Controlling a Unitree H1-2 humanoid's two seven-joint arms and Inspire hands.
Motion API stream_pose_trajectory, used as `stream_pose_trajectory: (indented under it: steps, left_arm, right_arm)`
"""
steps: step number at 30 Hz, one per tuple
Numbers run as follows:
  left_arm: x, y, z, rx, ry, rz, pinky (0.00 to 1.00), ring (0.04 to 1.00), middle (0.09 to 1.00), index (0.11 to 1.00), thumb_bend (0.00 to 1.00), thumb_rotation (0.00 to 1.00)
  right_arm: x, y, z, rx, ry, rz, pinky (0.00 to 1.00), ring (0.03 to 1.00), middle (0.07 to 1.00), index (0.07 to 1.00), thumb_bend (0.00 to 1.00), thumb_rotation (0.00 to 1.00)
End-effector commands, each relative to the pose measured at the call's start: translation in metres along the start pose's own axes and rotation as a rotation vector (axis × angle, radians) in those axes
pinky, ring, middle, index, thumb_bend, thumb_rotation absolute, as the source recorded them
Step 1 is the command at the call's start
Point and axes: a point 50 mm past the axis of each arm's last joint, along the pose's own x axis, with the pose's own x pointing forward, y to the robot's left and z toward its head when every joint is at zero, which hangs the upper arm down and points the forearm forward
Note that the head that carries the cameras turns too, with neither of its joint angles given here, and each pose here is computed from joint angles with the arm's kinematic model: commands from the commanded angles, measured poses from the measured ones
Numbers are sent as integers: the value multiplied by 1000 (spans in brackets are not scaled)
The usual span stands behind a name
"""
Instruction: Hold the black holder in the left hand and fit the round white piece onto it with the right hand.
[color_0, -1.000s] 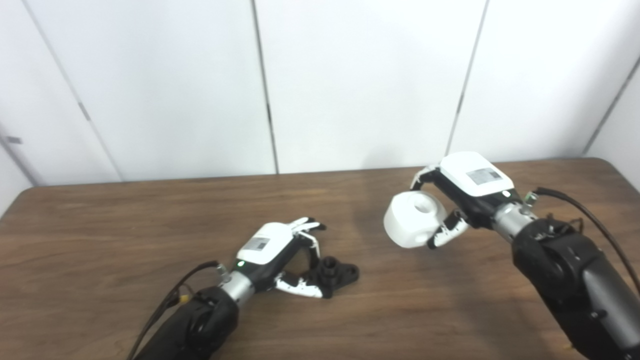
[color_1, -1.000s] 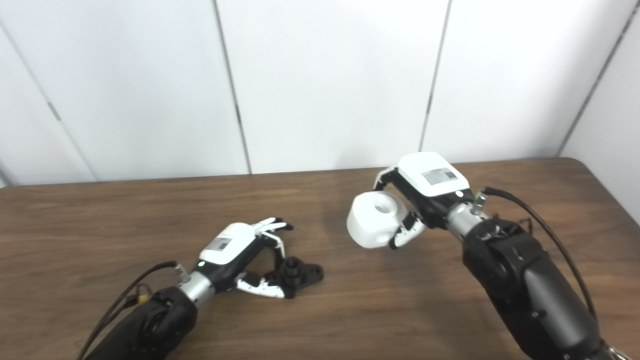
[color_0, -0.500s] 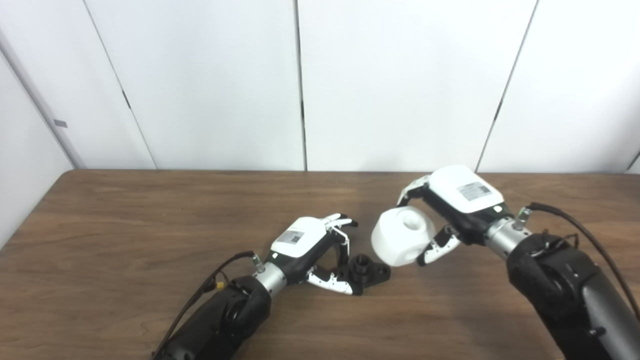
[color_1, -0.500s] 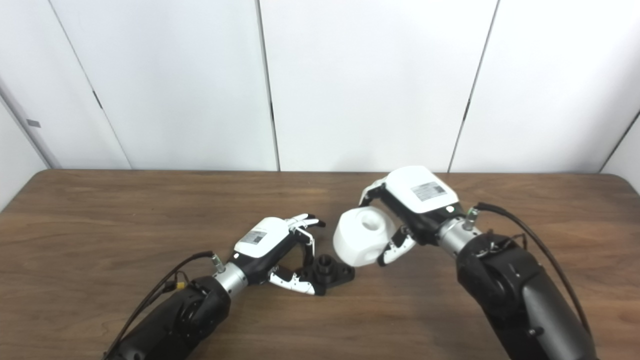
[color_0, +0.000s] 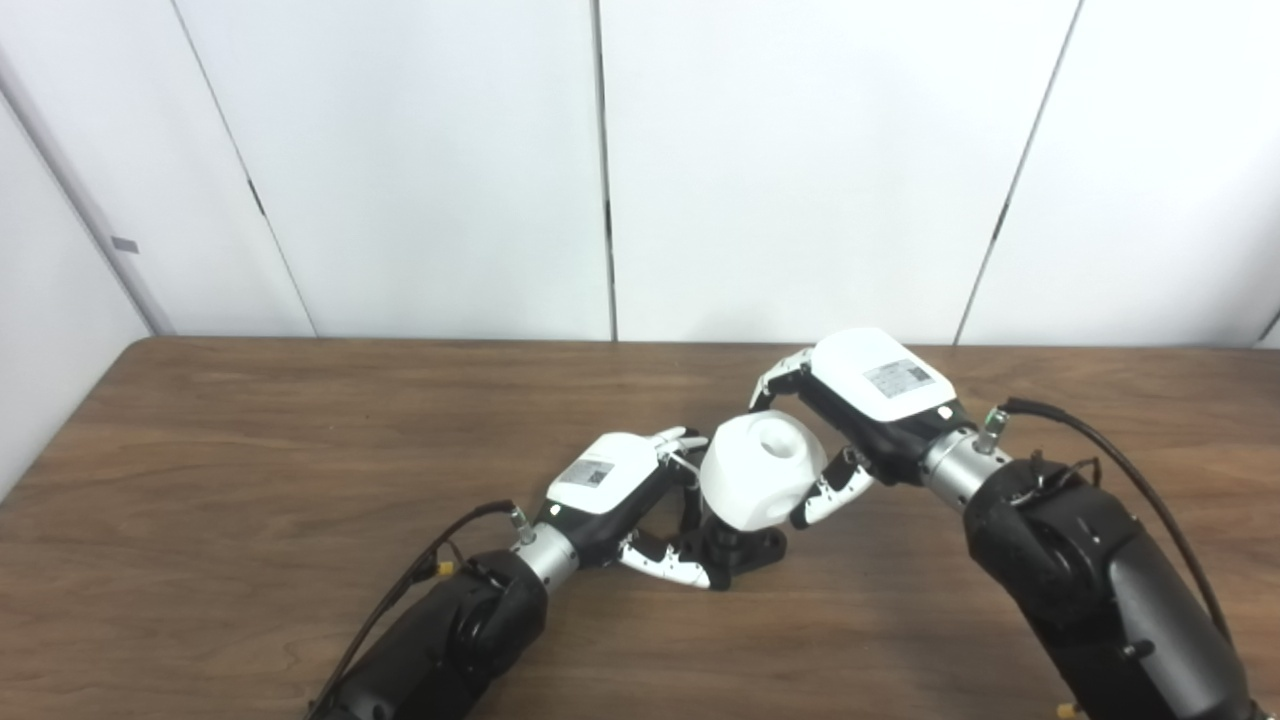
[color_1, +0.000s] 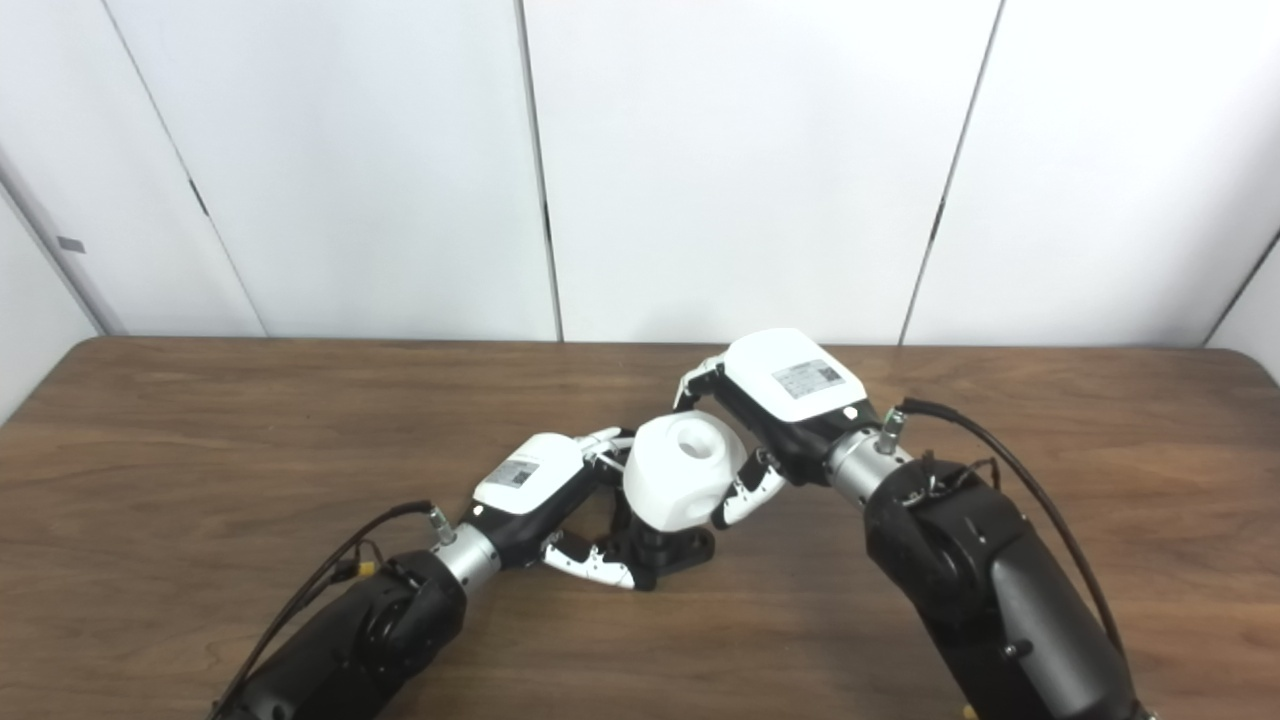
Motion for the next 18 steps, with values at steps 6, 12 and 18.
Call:
stream_pose_trajectory:
  steps: [6, 12, 18]
  left_arm:
    - [-8, -31, 6, 39, 23, -150, 863, 939, 891, 485, 523, 74]
    - [-8, -30, 6, 34, 22, -145, 861, 937, 887, 485, 523, 73]
    - [-8, -29, 7, 38, 19, -145, 868, 942, 890, 485, 523, 74]
  right_arm:
    - [12, -23, 6, -35, -32, -65, 711, 774, 717, 481, 522, 141]
    - [14, -24, 7, -37, -44, -64, 714, 774, 718, 481, 522, 141]
    - [14, -22, 8, -45, -52, -38, 721, 779, 719, 481, 522, 140]
